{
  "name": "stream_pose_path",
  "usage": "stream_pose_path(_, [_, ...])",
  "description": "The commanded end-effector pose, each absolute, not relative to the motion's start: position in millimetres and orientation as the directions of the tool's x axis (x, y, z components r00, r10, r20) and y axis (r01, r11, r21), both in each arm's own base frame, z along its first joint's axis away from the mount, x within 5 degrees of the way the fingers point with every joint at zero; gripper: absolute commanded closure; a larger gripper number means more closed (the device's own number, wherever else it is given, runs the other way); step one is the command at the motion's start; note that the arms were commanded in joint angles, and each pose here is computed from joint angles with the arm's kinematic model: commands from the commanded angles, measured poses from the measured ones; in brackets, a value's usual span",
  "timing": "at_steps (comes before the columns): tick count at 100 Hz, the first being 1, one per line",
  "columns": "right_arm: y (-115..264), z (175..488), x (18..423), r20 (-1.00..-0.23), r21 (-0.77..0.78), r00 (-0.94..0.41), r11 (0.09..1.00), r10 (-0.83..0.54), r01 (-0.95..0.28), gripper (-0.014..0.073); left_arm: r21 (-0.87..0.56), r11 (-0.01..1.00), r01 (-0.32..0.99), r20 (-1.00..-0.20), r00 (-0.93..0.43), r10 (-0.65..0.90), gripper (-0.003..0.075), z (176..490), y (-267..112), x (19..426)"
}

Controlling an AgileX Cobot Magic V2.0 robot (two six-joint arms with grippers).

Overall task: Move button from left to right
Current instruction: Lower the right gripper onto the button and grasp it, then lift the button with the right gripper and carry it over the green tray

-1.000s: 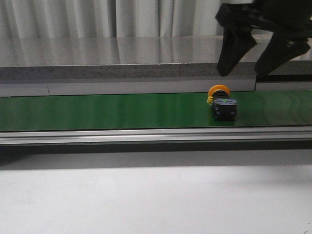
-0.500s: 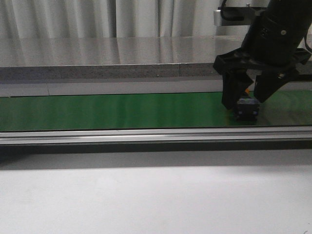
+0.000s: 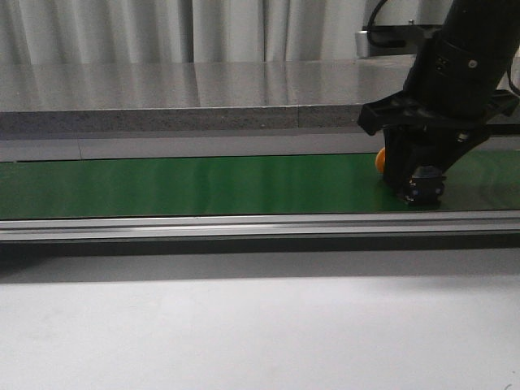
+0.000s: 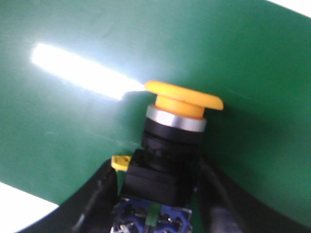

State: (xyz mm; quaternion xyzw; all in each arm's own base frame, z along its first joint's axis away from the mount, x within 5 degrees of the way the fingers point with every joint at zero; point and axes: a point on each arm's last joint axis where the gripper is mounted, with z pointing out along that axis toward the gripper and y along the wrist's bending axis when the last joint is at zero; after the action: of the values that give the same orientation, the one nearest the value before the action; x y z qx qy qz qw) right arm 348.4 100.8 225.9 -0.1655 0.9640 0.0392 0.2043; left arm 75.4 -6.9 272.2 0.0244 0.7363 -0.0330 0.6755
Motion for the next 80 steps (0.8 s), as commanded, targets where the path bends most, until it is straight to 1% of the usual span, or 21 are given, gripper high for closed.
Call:
stream_pose_path(1, [100.1, 258.4, 346.4, -0.502, -0.001, -0.814, 0.941, -0.292, -0.337, 0.0456, -0.027, 0.997, 0.074, -1.0, 0.007, -0.027, 0.074, 287.6, -6.0, 75.8])
stream_pose_path(15, [91.5, 279.6, 340.1, -0.552, -0.013, -0.786, 0.946, -0.276, -0.323, 0.0456, -0.027, 0.997, 0.074, -1.0, 0.007, -0.027, 0.074, 287.6, -6.0, 75.8])
stream_pose_path(29, [62.5, 301.5, 335.4, -0.601, -0.029, -0.769, 0.968, -0.217, -0.251, 0.0452, -0.027, 0.997, 0.074, -1.0, 0.007, -0.027, 0.074, 287.6, -6.0, 75.8])
stream_pose_path(45, [9.5, 314.3, 332.9, -0.62, -0.069, -0.771, 0.989, -0.145, -0.131, 0.0452, -0.027, 0.997, 0.074, -1.0, 0.007, -0.027, 0.074, 287.6, -6.0, 75.8])
stream_pose_path(57, [-28.8, 314.7, 331.5, -0.614, -0.113, -0.779, 0.991, -0.124, -0.068, 0.0452, -0.027, 0.997, 0.074, -1.0, 0.007, -0.027, 0.074, 287.6, -6.0, 75.8])
stream_pose_path(68, [-69.9, 314.3, 325.6, -0.609, -0.136, -0.791, 0.99, -0.062, 0.027, 0.0452, -0.027, 0.997, 0.074, -1.0, 0.007, -0.027, 0.074, 287.6, -6.0, 75.8])
stream_pose_path(80, [-100.2, 315.6, 321.0, -0.627, -0.168, -0.778, 0.982, -0.038, 0.088, 0.0452, -0.027, 0.997, 0.074, -1.0, 0.007, -0.027, 0.074, 287.6, -6.0, 75.8])
